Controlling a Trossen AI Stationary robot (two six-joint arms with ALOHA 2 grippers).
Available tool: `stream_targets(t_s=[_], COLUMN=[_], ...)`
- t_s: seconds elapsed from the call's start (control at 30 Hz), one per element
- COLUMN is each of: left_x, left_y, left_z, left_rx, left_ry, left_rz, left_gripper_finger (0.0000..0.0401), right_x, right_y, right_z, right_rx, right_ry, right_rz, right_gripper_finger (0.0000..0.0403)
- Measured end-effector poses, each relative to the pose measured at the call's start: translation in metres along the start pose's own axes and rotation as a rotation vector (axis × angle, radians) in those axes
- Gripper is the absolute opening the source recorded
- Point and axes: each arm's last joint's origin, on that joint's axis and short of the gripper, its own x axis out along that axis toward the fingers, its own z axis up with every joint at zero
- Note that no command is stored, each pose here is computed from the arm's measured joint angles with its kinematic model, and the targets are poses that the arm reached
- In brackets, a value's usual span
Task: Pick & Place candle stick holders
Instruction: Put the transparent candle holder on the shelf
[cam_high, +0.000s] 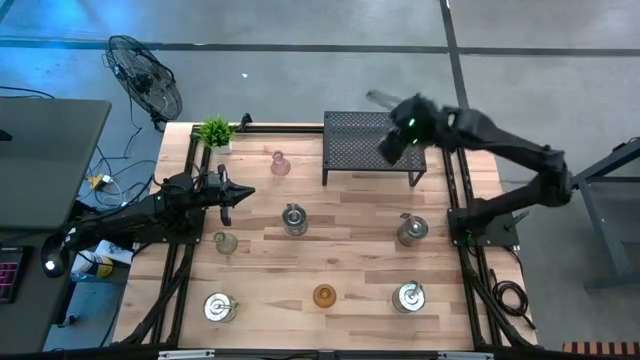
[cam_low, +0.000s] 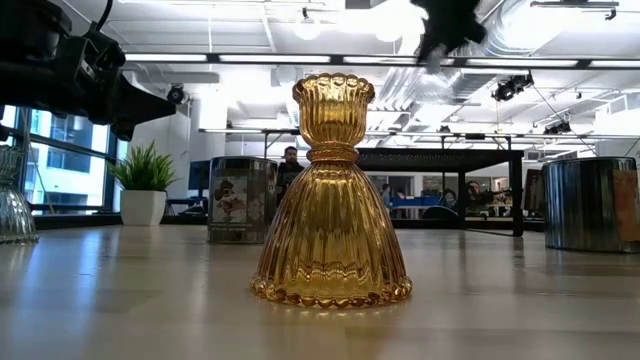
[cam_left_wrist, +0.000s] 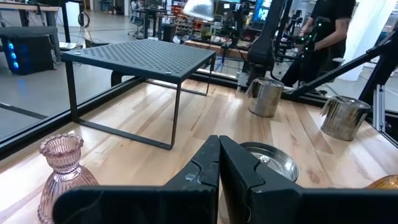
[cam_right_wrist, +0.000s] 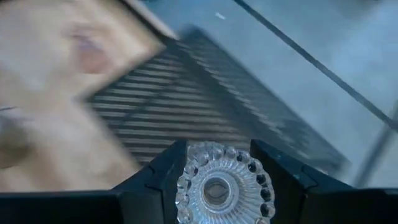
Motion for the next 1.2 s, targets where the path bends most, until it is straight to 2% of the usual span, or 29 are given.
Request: stream_targets(t_s=[0.07, 0.2, 0.43, 0.8, 1.2], left_x=[0.000, 0.000, 0.000, 0.000, 0.000], left_y=[0.000, 0.000, 0.000, 0.000, 0.000], left_z=[0.000, 0.000, 0.000, 0.000, 0.000], left_rx=[0.003, 0.014, 0.019, 0.024, 0.026], left_ry=[0.000, -0.001, -0.002, -0.002, -0.002], left_rz=[0.000, 0.001, 0.010, 0.011, 0.012], left_gripper_finger=[0.0001, 0.0001, 0.0001, 0.0001, 0.0001], right_x=[0.012, 0.035, 0.074, 0.104, 0.109], right_y=[-0.027, -0.066, -0.103, -0.130, -0.137], right_z=[-0.006, -0.008, -0.019, -0.021, -0.021], right_rx=[0.040, 0.106, 0.161, 0.136, 0.128], right_ry=[0.017, -0.031, -0.004, 0.038, 0.036], right_rz=[-0.046, -0.041, -0.038, -0.078, -0.091], right_gripper_finger=[0.0155, 0.0155, 0.0155, 0.0156, 0.0157])
